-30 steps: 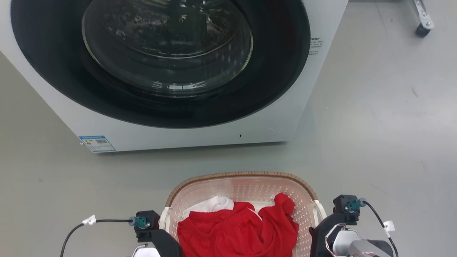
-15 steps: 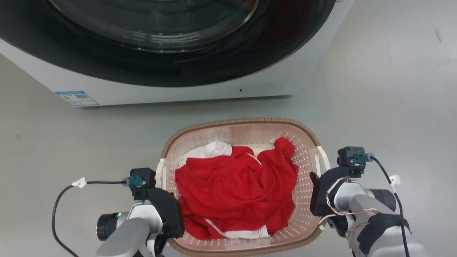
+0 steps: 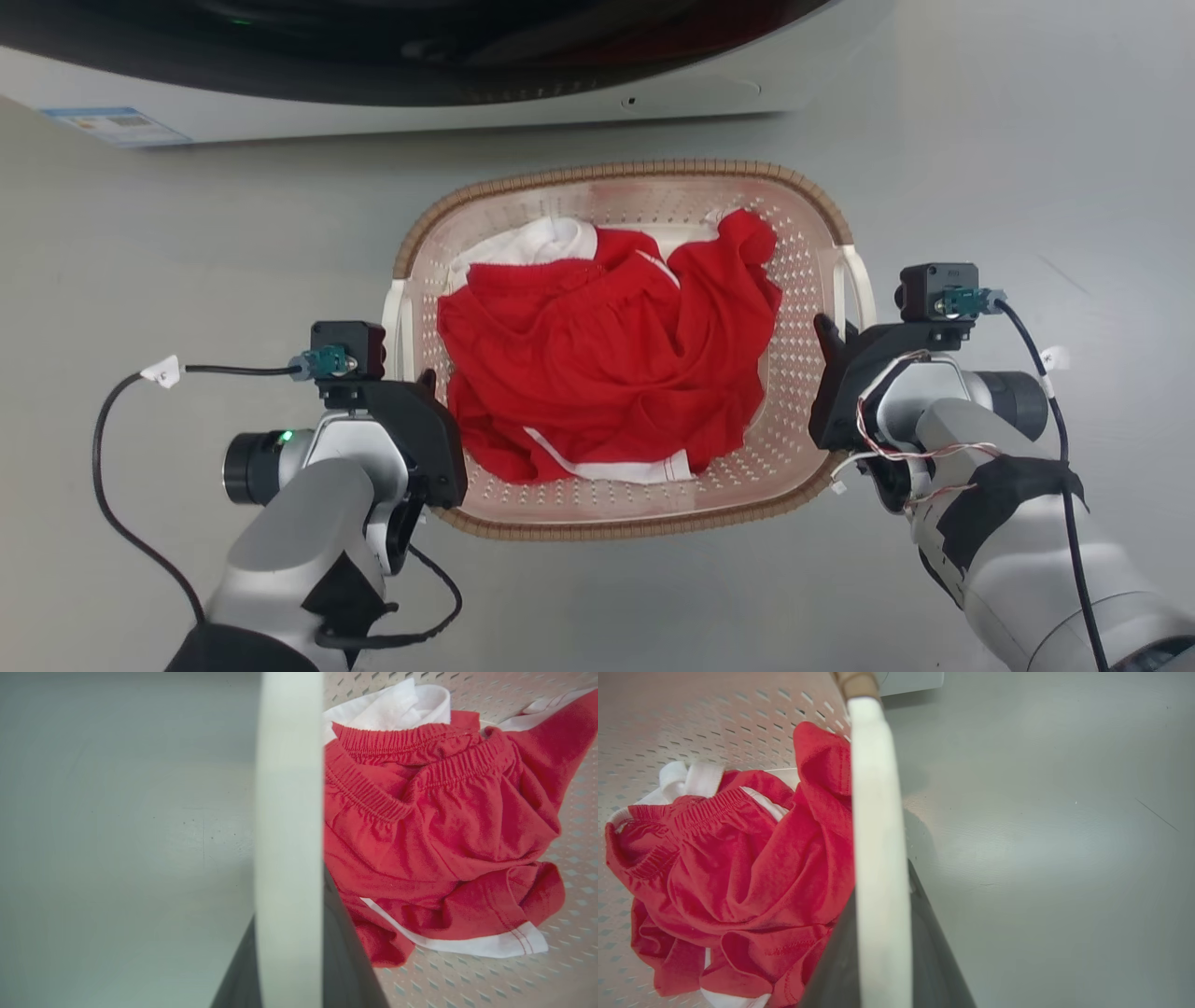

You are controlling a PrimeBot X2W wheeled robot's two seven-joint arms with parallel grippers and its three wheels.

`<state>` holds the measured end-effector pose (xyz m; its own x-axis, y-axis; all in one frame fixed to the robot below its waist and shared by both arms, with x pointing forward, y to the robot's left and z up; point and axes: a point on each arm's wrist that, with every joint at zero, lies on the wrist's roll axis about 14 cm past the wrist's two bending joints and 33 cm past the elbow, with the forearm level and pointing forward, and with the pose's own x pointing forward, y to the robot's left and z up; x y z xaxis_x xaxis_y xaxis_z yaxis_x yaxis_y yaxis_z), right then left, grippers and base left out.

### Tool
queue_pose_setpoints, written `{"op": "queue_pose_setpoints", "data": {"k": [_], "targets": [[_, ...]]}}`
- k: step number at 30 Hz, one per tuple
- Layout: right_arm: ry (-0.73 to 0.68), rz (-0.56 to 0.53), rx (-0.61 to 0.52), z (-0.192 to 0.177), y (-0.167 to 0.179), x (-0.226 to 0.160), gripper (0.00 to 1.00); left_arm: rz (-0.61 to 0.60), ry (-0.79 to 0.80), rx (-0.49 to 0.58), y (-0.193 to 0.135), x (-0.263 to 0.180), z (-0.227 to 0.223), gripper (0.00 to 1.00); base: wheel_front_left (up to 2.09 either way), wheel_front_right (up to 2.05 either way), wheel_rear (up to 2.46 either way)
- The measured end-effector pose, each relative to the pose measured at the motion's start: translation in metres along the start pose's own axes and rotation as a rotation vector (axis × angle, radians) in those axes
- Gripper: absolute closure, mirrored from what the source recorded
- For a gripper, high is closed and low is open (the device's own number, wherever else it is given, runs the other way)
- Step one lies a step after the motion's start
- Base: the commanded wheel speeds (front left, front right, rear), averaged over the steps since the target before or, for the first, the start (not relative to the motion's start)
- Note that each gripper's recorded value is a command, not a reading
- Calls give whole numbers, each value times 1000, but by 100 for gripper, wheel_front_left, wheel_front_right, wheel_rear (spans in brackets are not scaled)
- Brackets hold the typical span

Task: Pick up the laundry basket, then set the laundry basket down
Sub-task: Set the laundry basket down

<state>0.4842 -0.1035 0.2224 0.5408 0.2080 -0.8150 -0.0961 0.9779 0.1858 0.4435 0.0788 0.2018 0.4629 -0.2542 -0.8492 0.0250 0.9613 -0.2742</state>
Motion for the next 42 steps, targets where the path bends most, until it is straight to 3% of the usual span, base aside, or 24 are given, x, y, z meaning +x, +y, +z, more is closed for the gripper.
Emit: {"op": "queue_pose_setpoints", "data": {"k": [7,15,34,35,36,38,39,42], "targets": [[-13,-4,-3,3,-6,32,100,4,-9,3,9,31,6,100,0,0,0],[20,-16,9,-21,-16,60,100,5,11,-4,15,59,-8,100,0,0,0],[2,-18,3,-31,-22,91,100,25,-27,-3,30,83,-14,100,0,0,0],[-2,-18,3,-31,-22,92,55,24,-26,-3,30,83,-14,100,0,0,0],[-13,-18,4,-29,-21,92,0,23,-25,-3,29,83,-14,100,0,0,0],[-12,-42,2,-31,-29,92,0,20,-46,0,30,84,-8,95,0,0,0],[-8,-51,-1,-32,-33,92,0,20,-45,1,30,85,-7,69,0,0,0],[-8,-51,-2,-32,-33,92,0,29,-42,4,33,84,-9,26,0,0,0]]}}
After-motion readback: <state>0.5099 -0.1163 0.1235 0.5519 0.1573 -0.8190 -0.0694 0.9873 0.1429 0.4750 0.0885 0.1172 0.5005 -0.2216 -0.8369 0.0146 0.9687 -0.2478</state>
